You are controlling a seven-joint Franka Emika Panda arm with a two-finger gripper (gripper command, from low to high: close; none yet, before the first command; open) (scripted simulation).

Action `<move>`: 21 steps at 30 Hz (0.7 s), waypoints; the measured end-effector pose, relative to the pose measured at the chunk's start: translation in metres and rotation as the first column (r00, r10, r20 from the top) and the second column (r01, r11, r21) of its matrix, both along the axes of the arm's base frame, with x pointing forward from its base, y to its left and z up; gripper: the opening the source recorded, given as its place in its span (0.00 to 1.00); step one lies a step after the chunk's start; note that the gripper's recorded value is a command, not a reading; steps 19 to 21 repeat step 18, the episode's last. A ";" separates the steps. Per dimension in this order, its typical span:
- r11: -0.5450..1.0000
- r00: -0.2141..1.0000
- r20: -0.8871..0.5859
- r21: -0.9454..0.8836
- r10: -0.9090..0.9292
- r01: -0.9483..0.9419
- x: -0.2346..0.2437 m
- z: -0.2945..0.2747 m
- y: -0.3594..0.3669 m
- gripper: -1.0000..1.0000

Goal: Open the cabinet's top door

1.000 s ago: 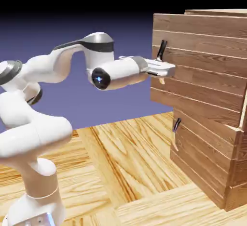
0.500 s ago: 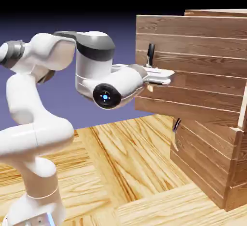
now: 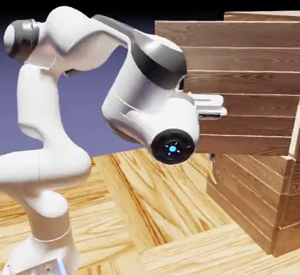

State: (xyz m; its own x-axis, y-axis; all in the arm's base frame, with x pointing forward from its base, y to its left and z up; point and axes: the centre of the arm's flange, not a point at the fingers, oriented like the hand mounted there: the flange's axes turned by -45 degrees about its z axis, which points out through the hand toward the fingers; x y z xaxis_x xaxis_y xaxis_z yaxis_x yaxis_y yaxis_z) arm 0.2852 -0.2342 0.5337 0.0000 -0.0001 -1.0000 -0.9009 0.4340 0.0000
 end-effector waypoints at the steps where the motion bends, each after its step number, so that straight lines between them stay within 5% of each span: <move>1: 1.000 1.000 0.000 0.000 0.022 -0.022 0.000 0.000 -0.007 0.00; 21: 0.927 0.927 0.000 0.000 0.375 -0.375 0.025 0.000 -0.124 0.00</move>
